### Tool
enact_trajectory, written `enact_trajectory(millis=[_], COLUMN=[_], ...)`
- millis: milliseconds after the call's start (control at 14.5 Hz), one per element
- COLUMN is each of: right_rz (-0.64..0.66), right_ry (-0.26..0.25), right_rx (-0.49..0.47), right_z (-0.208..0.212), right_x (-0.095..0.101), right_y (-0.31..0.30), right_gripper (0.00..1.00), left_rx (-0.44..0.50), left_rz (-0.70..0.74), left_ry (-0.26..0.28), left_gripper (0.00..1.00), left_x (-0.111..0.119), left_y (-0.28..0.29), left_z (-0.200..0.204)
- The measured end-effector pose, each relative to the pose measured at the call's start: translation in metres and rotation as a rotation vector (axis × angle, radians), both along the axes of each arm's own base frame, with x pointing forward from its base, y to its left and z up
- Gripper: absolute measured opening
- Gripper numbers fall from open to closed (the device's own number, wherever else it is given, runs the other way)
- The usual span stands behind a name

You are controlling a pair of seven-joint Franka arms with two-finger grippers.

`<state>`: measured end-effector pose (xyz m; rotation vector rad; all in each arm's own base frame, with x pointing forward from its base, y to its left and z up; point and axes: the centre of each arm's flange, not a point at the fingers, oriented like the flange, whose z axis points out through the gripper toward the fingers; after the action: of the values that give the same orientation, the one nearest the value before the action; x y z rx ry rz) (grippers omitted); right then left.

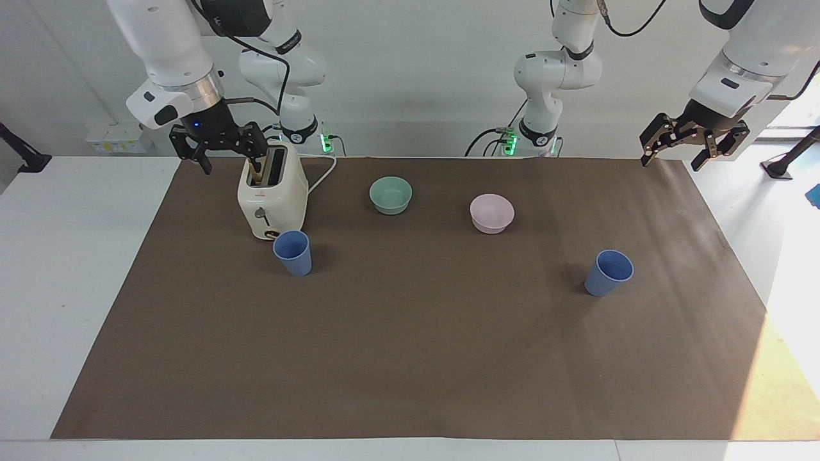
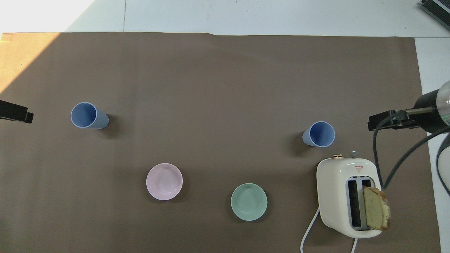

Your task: Stack blue cups with both arms

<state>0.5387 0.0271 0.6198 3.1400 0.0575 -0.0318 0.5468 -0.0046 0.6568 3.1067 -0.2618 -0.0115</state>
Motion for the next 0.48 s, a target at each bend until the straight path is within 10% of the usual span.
enact_trajectory(millis=[481], right_rz=[0.0], right_ry=[0.0], right_rx=[0.0], right_z=[0.0], right_x=[0.0], right_y=[0.0], right_gripper=[1.0], left_rx=[0.0], left_rz=[0.0], left_ry=[-0.008], left_gripper=[1.0], left_x=[-0.002], left_y=[0.0001], left_z=[-0.004])
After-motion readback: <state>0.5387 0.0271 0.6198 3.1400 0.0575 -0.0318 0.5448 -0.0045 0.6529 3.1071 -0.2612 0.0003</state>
